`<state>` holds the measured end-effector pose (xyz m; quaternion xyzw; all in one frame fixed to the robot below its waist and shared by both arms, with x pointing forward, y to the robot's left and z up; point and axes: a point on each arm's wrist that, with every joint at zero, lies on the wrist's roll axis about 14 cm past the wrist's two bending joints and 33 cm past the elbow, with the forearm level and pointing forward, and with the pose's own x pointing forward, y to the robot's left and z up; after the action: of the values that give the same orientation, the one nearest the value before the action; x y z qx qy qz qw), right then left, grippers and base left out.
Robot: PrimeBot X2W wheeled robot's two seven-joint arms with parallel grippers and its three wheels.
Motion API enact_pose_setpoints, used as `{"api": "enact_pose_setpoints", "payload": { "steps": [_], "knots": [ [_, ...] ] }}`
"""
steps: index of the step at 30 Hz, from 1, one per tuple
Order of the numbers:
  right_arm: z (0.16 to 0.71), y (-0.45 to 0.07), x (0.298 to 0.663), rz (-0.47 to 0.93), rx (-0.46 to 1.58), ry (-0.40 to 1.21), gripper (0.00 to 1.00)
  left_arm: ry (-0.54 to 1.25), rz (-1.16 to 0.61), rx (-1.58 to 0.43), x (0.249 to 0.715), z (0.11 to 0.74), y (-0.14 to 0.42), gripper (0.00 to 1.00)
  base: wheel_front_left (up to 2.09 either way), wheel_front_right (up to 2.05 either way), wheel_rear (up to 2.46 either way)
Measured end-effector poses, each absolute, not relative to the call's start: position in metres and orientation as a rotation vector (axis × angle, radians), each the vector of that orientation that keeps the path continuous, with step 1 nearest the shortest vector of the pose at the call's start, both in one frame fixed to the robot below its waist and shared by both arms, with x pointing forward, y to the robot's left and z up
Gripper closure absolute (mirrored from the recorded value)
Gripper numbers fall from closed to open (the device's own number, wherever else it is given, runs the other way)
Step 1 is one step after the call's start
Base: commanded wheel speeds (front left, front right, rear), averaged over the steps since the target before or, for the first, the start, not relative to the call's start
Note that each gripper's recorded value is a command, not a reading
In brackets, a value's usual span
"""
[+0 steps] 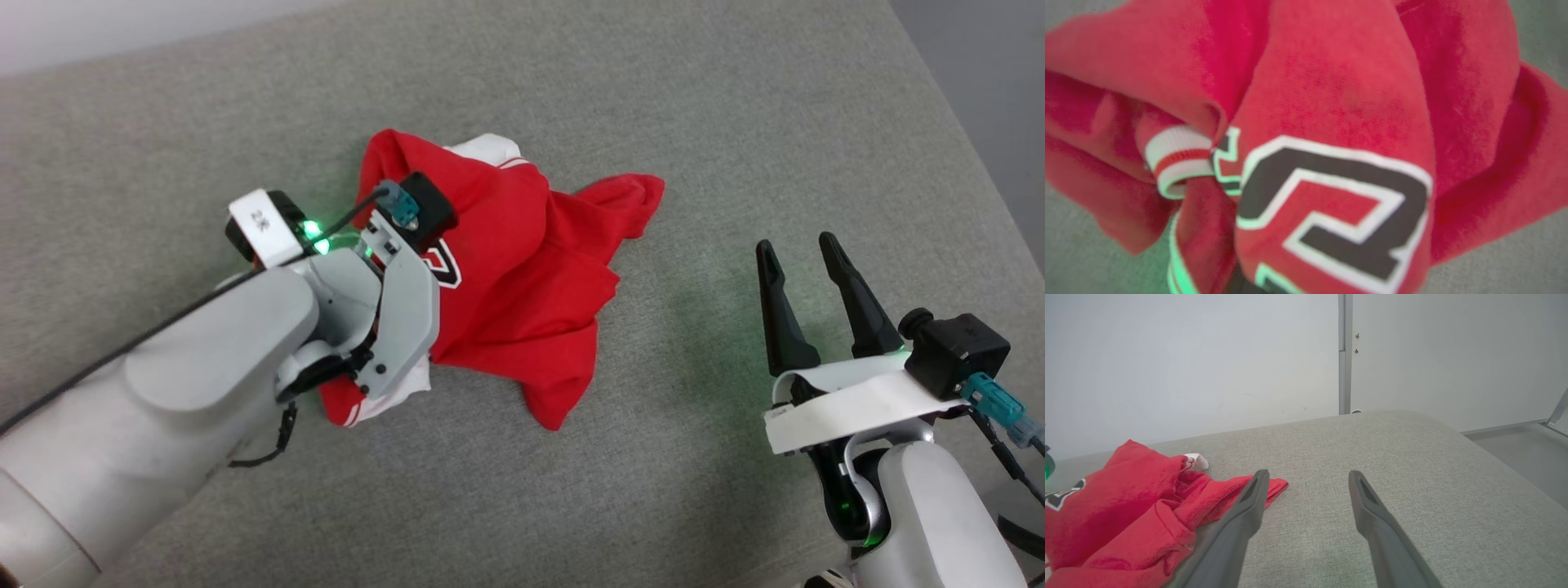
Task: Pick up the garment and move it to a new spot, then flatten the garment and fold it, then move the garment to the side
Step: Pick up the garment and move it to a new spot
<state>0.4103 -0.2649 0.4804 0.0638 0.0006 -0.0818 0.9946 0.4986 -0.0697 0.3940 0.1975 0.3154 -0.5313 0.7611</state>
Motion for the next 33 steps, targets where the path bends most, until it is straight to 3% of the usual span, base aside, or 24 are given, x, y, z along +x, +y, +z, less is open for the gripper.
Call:
{"api": "enact_pose_setpoints", "payload": {
  "steps": [8,9,11,12,23,33],
  "knots": [
    [0.471,-0.272,0.411,-0.189,0.119,0.028,0.0,0.738,-1.178,0.458,0.501,0.375,-0.075,1.0,0.0,0.0,0.0],
    [0.471,-0.272,0.411,-0.189,0.12,0.029,0.0,0.733,-1.177,0.453,0.502,0.375,-0.075,0.92,0.0,0.0,0.0],
    [0.471,-0.271,0.412,-0.186,0.118,0.027,0.0,0.712,-1.177,0.44,0.503,0.378,-0.076,0.27,0.0,0.0,0.0],
    [0.472,-0.27,0.412,-0.183,0.117,0.026,0.0,0.699,-1.175,0.433,0.503,0.38,-0.077,0.02,0.0,0.0,0.0],
    [0.476,-0.254,0.414,-0.091,0.072,0.025,0.0,0.538,-1.123,0.375,0.493,0.422,-0.053,0.0,0.0,0.0,0.0],
    [0.484,-0.226,0.407,0.011,0.063,0.006,0.0,0.343,-0.933,0.091,0.485,0.485,0.002,0.0,0.0,0.0,0.0]
  ]
}}
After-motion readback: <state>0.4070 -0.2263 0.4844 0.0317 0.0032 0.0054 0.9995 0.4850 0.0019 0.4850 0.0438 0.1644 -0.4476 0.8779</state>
